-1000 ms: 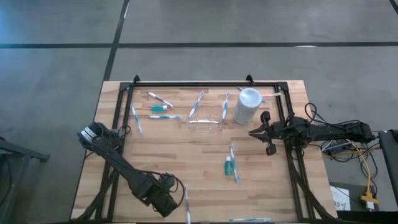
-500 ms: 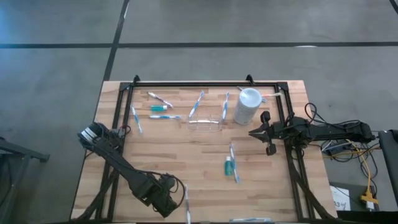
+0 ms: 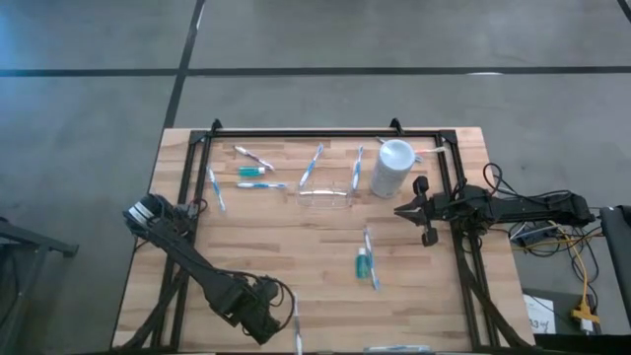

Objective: Pick & Place toothbrushing station
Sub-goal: Put the mouthwash into the transparent organizer

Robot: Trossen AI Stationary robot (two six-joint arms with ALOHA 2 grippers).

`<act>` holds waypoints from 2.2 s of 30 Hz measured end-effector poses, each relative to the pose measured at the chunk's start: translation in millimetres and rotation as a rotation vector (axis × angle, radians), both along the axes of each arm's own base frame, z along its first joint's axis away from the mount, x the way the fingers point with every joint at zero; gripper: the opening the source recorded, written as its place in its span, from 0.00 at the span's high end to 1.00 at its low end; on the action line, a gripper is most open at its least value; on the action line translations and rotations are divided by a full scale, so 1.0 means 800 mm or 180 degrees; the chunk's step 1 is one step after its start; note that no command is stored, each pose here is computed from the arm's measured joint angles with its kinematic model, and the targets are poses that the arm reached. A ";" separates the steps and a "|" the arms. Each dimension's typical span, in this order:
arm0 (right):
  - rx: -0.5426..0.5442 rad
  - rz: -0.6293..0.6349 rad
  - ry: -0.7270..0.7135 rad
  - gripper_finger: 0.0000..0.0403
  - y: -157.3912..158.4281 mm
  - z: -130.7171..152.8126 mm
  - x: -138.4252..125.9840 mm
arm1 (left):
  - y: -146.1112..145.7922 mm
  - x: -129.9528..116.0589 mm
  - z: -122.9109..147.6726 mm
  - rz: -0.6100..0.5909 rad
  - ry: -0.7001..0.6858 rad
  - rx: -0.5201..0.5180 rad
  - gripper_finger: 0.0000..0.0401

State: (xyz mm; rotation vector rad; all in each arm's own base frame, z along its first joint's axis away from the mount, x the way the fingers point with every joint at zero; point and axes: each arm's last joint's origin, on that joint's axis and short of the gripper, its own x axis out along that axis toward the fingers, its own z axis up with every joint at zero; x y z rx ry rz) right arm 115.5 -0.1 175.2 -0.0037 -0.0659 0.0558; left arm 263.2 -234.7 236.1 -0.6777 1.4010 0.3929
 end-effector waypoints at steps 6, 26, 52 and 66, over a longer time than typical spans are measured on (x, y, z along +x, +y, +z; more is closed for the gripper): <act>0.0000 0.0000 -0.0001 0.92 0.000 0.000 0.000 | 0.012 -0.005 0.024 -0.0167 0.0024 0.0317 0.76; -0.0001 -0.0001 -0.0006 0.92 0.000 0.000 0.000 | 0.176 -0.100 0.171 -0.1113 -0.1187 0.1322 0.76; 0.0004 -0.0194 -0.0006 0.92 -0.002 0.000 0.000 | 0.246 -0.205 0.023 -0.0651 -0.2786 0.0750 0.76; 0.0611 -0.0140 0.0041 0.92 -0.002 -0.001 0.000 | 0.276 -0.118 0.147 -0.0964 -0.3066 0.1529 0.76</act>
